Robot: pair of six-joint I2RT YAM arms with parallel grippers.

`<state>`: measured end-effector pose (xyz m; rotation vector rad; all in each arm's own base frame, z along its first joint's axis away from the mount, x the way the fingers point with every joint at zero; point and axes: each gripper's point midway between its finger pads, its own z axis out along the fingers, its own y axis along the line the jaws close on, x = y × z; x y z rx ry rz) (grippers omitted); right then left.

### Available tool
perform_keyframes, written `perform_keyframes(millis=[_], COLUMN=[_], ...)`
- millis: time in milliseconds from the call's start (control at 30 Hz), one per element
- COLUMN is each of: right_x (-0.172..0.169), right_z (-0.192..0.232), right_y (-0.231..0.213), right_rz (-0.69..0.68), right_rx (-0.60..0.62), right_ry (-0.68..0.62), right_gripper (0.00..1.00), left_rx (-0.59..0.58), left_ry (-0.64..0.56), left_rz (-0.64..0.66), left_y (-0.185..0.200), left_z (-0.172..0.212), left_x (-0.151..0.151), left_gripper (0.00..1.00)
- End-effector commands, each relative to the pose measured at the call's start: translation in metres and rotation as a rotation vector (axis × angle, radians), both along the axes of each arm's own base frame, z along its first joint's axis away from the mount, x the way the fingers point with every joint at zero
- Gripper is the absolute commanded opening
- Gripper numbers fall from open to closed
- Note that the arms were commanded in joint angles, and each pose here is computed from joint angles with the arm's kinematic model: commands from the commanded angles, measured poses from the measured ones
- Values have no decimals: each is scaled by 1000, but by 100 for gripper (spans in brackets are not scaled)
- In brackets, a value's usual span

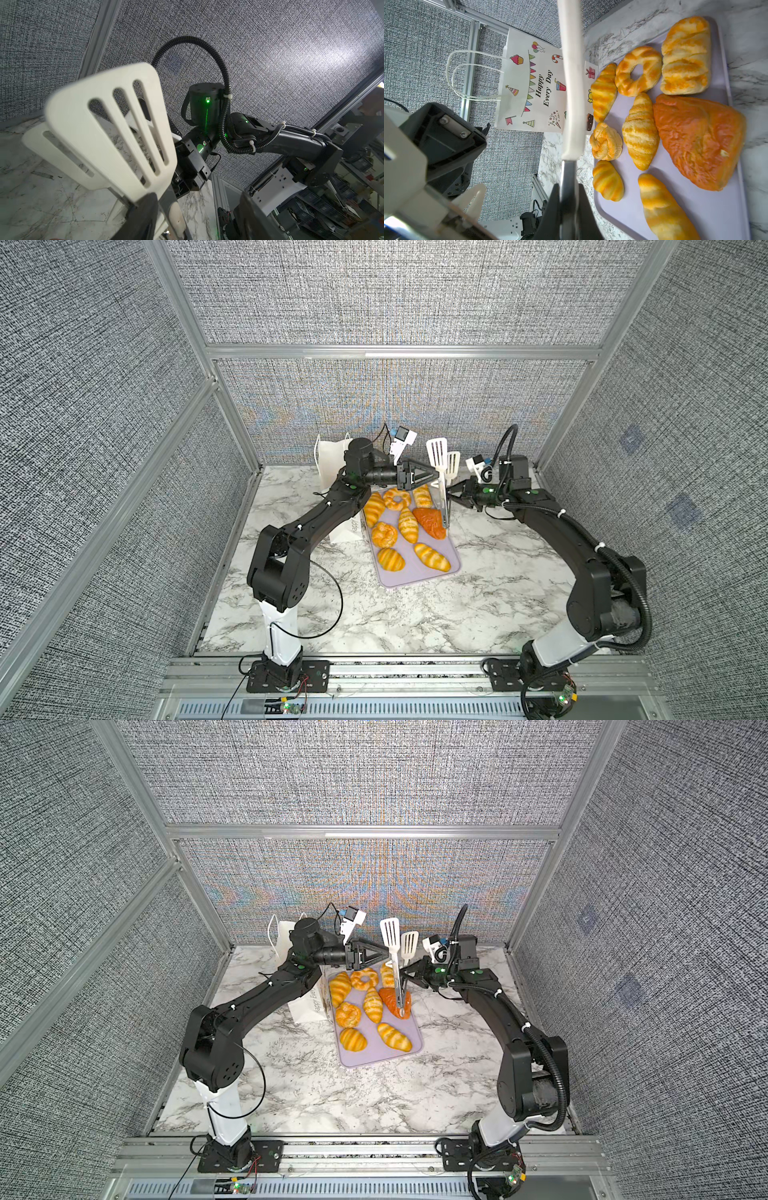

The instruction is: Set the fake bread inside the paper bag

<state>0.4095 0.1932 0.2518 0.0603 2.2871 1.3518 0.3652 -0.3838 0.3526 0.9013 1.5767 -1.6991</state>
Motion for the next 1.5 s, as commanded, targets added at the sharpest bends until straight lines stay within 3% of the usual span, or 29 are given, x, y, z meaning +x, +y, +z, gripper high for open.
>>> perform_keyframes(millis=[0,867,1133,1467], right_x=[0,-14,-14,-18], right_z=[4,4,4,1], right_y=[-6,35,35,35], right_rz=[-16,158,167,177], right_rx=[-7,62,54,41], right_ry=[-13,6,16,34], right_gripper=[3,4,4,4], left_rx=[12,-28,-38,-39], left_ry=[-31,-35,-43,-43], left_rz=[30,-84,-107,-122], left_y=[4,0,0,1], left_z=[3,-11,-8,-9], left_x=[3,2,-2,-4], left_gripper=[64,65,60,47])
